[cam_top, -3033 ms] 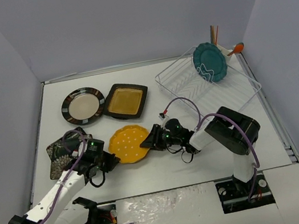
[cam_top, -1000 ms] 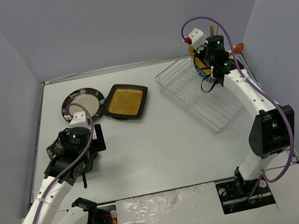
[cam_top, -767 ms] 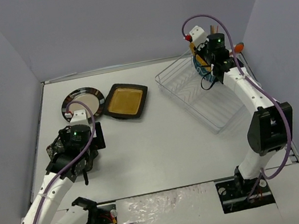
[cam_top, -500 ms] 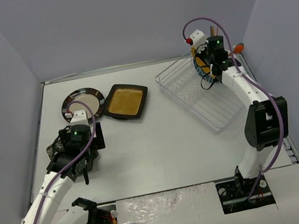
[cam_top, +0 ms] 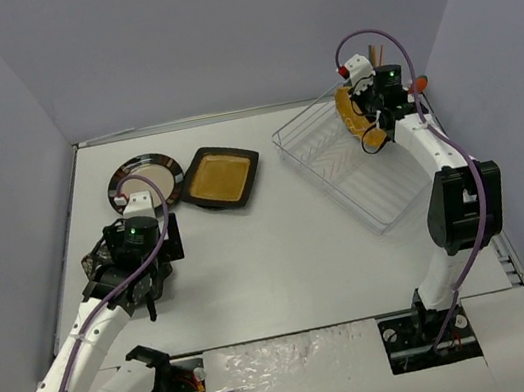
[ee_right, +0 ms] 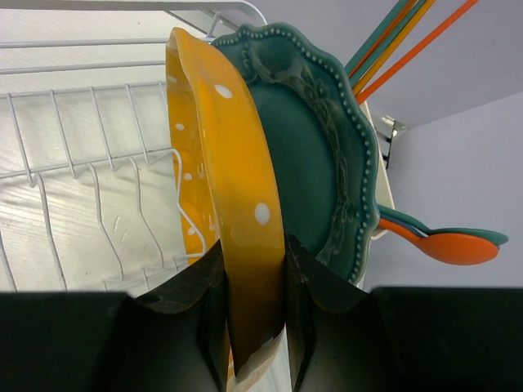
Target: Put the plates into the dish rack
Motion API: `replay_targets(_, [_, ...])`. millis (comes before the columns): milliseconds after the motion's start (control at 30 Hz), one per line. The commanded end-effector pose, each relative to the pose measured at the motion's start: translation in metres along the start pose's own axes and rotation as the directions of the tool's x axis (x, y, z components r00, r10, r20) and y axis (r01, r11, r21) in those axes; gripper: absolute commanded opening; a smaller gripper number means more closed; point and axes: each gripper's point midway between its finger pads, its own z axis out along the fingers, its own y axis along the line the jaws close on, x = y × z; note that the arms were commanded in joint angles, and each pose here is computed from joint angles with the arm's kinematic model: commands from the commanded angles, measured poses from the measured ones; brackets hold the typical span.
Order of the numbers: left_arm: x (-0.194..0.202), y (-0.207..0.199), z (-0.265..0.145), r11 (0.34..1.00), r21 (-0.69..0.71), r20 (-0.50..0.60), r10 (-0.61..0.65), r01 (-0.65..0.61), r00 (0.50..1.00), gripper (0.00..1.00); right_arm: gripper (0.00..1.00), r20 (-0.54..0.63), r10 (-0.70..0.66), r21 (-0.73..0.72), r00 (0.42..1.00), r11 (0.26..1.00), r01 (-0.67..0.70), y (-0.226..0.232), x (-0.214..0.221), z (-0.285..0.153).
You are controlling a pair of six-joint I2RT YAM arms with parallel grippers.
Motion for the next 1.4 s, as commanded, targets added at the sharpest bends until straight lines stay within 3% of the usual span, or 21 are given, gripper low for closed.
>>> replay_targets(0, [-0.025, 0.001, -0.001, 1.0, -0.011, 0.075, -0.027, 0.028, 0.997, 0.97, 0.09, 0.265, 0.056, 0.101, 0.963, 0.991, -0.085, -0.043, -0.07, -0.012])
replay_targets(233, [-0.026, 0.002, -0.001, 1.0, -0.012, 0.075, -0.028, 0.029, 0.997, 0.97, 0.19, 0.255, 0.08, 0.067, 0.964, 0.993, -0.1, -0.034, -0.063, -0.002])
replay_targets(567, [-0.027, 0.003, -0.004, 0.999, -0.008, 0.087, -0.035, 0.036, 0.996, 0.97, 0.42, 0.234, 0.101, 0.058, 0.967, 0.991, -0.118, -0.03, -0.055, 0.001])
replay_targets(700, [-0.028, 0.002, -0.004, 0.999, -0.001, 0.088, -0.038, 0.038, 0.995, 0.97, 0.52, 0.268, 0.12, 0.063, 0.956, 0.988, -0.142, -0.038, -0.07, -0.016])
replay_targets(800, [-0.028, 0.0, -0.005, 0.999, 0.008, 0.086, -0.045, 0.044, 0.995, 0.97, 0.65, 0.305, 0.148, 0.064, 0.941, 0.982, -0.175, -0.044, -0.085, -0.037])
replay_targets(933, [-0.025, -0.003, -0.005, 0.997, 0.022, 0.076, -0.076, 0.075, 0.994, 0.97, 0.78, 0.395, 0.249, 0.037, 0.884, 0.957, -0.286, -0.05, -0.11, -0.086])
replay_targets(1100, [-0.032, -0.012, -0.007, 0.983, 0.044, 0.046, -0.181, 0.179, 0.982, 0.97, 0.91, 0.472, 0.436, -0.122, 0.766, 0.893, -0.434, -0.014, -0.128, -0.136])
replay_targets(1367, [-0.058, -0.057, 0.015, 0.922, 0.113, -0.047, -0.368, 0.371, 0.929, 0.97, 0.96, 0.392, 0.714, -0.465, 0.58, 0.698, -0.545, 0.076, -0.125, -0.195])
